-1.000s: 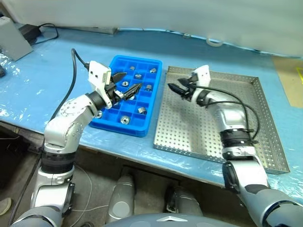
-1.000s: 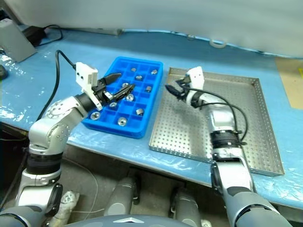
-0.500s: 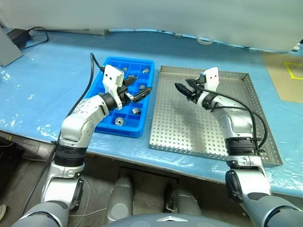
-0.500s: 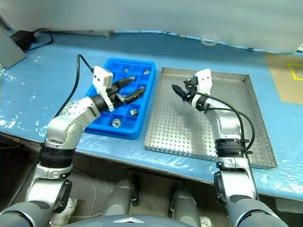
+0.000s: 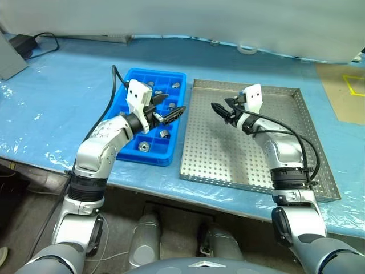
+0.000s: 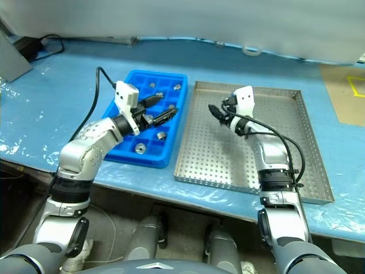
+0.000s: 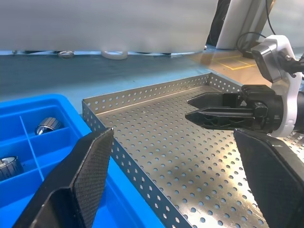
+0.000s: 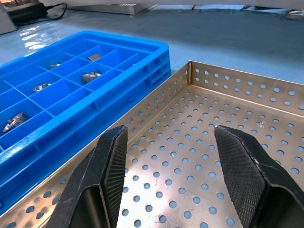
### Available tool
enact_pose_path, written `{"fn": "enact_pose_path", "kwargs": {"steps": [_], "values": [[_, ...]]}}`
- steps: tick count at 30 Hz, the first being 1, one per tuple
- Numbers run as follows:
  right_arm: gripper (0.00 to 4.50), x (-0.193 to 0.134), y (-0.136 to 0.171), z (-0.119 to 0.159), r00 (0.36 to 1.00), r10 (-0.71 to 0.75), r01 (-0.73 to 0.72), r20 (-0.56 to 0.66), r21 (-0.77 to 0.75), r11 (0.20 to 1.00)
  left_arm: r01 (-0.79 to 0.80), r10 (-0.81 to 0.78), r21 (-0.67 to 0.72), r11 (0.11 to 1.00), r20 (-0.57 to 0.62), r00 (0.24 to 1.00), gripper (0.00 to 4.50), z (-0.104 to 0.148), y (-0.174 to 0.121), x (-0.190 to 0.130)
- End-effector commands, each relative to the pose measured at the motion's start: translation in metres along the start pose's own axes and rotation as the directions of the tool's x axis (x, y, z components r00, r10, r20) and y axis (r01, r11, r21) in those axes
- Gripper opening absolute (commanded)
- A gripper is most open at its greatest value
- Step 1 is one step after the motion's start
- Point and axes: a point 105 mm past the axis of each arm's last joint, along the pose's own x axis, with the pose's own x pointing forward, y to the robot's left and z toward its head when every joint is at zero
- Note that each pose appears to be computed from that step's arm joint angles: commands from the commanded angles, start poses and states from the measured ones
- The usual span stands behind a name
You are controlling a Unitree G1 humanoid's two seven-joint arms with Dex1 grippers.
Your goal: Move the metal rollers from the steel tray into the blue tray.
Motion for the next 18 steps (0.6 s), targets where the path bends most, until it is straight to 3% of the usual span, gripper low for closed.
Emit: {"fn": "enact_pose_path", "kwargs": {"steps": [1, 18], "values": [[3.02, -0.0019, 0.0054, 0.0159, 0.999, 0.027, -0.025, 0.045, -0.030, 0.999, 0.018, -0.020, 0.034, 0.999, 0.047, 0.999, 4.28, 0.0109, -0.0085, 0.0003], [3.02, -0.0082, -0.0027, 0.0225, 0.999, 0.011, -0.008, 0.045, -0.056, 0.998, 0.034, -0.036, 0.033, 0.999, 0.073, 0.997, 4.28, 0.0125, -0.0099, 0.0071]]}}
